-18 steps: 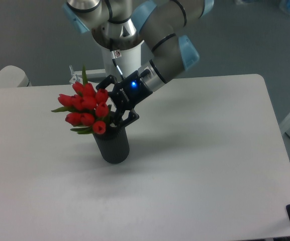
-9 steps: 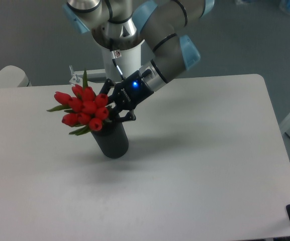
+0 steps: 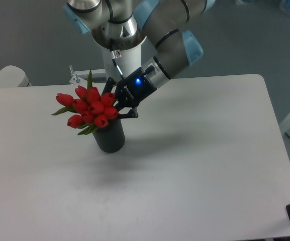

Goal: Pick up the flowers from the vase
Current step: 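Lift the tulip bunch straight up out of the black vase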

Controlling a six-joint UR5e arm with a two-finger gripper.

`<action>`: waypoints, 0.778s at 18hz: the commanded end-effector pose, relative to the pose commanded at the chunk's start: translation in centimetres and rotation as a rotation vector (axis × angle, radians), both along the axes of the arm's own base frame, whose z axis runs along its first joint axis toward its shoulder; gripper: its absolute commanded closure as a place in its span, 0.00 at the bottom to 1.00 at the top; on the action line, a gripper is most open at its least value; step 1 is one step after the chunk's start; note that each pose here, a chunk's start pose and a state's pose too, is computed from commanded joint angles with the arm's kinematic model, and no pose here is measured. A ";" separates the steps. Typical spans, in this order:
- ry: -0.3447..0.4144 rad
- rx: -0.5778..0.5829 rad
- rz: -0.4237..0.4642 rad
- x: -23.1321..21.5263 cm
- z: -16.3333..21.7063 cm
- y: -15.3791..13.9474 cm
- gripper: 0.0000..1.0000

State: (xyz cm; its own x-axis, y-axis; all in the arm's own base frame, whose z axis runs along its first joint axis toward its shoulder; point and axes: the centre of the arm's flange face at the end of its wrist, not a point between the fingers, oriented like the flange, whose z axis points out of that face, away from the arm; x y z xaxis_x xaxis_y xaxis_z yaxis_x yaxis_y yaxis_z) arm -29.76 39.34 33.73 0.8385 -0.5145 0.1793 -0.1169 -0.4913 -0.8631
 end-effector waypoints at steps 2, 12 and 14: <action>-0.006 -0.004 0.007 0.5 1.0 -0.5 0.73; -0.085 0.034 0.080 2.1 6.0 -1.8 0.73; -0.103 0.045 0.104 1.8 7.4 -1.6 0.73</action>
State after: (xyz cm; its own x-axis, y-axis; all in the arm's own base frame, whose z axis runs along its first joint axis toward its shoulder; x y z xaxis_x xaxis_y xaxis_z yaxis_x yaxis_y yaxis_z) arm -27.96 37.76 41.09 0.8660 -0.4354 0.2458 0.0229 -0.4566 -0.8894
